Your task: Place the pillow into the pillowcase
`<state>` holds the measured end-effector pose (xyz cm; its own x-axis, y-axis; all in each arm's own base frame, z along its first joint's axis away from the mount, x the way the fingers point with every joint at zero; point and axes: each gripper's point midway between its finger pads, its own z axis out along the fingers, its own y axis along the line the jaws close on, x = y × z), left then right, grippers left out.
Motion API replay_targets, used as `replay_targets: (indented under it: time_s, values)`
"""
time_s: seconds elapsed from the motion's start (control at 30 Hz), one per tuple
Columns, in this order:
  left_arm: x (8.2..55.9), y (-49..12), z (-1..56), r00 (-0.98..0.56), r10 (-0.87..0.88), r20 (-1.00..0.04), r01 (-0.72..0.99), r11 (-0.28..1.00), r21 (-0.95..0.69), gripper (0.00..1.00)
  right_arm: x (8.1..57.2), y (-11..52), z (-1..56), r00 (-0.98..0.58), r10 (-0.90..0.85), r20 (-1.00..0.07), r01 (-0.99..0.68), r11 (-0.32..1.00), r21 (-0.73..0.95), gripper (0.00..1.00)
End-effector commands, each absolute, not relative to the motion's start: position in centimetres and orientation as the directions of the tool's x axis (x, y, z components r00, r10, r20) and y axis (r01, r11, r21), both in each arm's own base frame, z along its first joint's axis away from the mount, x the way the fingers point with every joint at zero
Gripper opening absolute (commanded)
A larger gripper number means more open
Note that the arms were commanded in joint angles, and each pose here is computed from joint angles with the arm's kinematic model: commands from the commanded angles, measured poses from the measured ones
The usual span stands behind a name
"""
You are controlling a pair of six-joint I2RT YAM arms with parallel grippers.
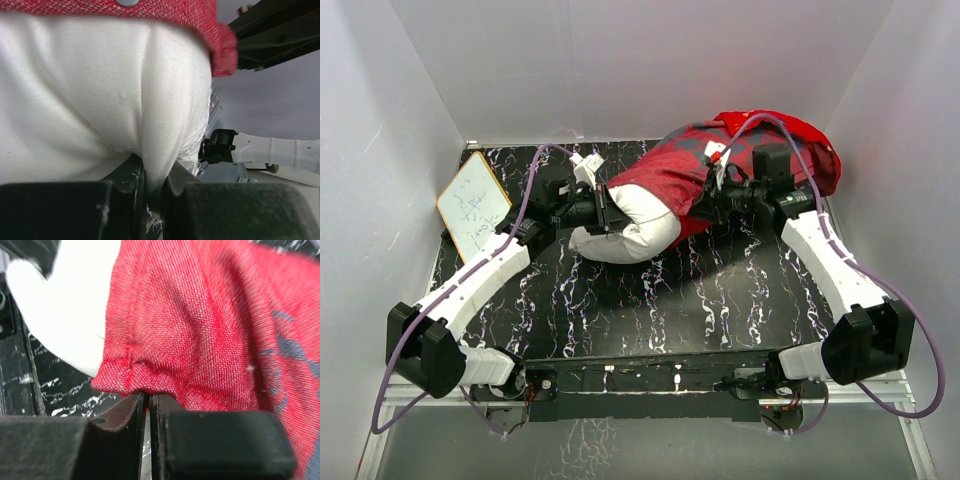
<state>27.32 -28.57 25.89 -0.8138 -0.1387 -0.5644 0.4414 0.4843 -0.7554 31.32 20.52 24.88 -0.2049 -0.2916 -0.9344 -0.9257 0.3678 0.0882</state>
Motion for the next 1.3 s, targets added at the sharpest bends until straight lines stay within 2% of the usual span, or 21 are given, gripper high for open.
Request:
replay_targets:
  time_s: [0.0, 0.13, 0.2, 0.27, 0.37, 0.43, 0.53, 0.6, 0.7, 0.77, 0.87, 1.0, 1.13, 1.27]
  values:
    - [28.8, -27.2, 26.2, -0.743, -0.089, -0.663, 0.501, 0.583, -0.640, 0.00, 30.1, 23.1, 39.4, 0.117, -0.115, -0.986, -0.968, 0.210, -0.139, 0.08]
    - [29.7, -27.6, 26.6, -0.736, -0.074, -0.673, 0.516, 0.583, -0.628, 0.00, 28.5, 26.3, 47.7, 0.234, 0.042, -0.971, -0.968, 0.103, -0.228, 0.08]
    - [29.9, -27.8, 27.6, -0.727, -0.088, -0.681, 0.524, 0.570, -0.632, 0.00, 27.2, 29.1, 49.4, 0.221, 0.086, -0.971, -0.975, 0.005, -0.221, 0.08]
    - [29.6, -27.9, 28.1, -0.726, -0.098, -0.681, 0.527, 0.557, -0.642, 0.00, 25.6, 32.1, 49.6, 0.187, 0.107, -0.977, -0.976, -0.093, -0.197, 0.08]
    - [28.6, -27.3, 28.0, -0.723, -0.136, -0.678, 0.515, 0.549, -0.659, 0.00, 23.5, 36.1, 47.1, 0.114, 0.082, -0.990, -0.970, -0.207, -0.129, 0.08]
    - [27.9, -26.4, 26.6, -0.726, -0.167, -0.667, 0.481, 0.570, -0.666, 0.00, 23.2, 37.7, 43.8, 0.065, 0.035, -0.997, -0.974, -0.215, -0.071, 0.08]
    - [26.9, -24.8, 22.7, -0.749, -0.215, -0.627, 0.394, 0.615, -0.683, 0.00, 24.9, 37.6, 38.1, 0.015, -0.061, -0.998, -0.993, -0.117, -0.007, 0.08]
    - [26.3, -23.8, 19.3, -0.779, -0.242, -0.578, 0.321, 0.638, -0.700, 0.00, 25.9, 36.1, 36.3, 0.025, -0.107, -0.994, -0.998, -0.058, -0.019, 0.13]
    - [26.8, -22.5, 16.4, -0.802, -0.294, -0.520, 0.229, 0.653, -0.722, 0.00, 26.1, 31.0, 37.7, 0.062, -0.075, -0.995, -0.998, -0.019, -0.061, 0.37]
    - [27.3, -21.8, 15.1, -0.812, -0.328, -0.483, 0.182, 0.643, -0.744, 0.00, 25.6, 27.9, 38.5, 0.084, -0.057, -0.995, -0.996, -0.004, -0.084, 0.49]
    - [28.1, -21.5, 14.2, -0.817, -0.364, -0.448, 0.145, 0.622, -0.770, 0.00, 25.5, 24.0, 37.3, 0.091, -0.106, -0.990, -0.990, 0.099, -0.102, 0.61]
    - [28.7, -21.6, 13.9, -0.821, -0.373, -0.431, 0.135, 0.607, -0.783, 0.00, 27.6, 20.8, 32.0, 0.041, -0.241, -0.970, -0.938, 0.326, -0.121, 0.74]
    - [28.7, -21.6, 13.9, -0.824, -0.372, -0.427, 0.138, 0.599, -0.789, 0.00, 30.7, 17.7, 25.6, -0.075, -0.347, -0.935, -0.830, 0.541, -0.134, 0.78]
    - [28.6, -21.6, 14.0, -0.825, -0.370, -0.428, 0.144, 0.594, -0.791, 0.00, 33.1, 16.3, 22.2, -0.129, -0.366, -0.922, -0.751, 0.643, -0.150, 0.83]
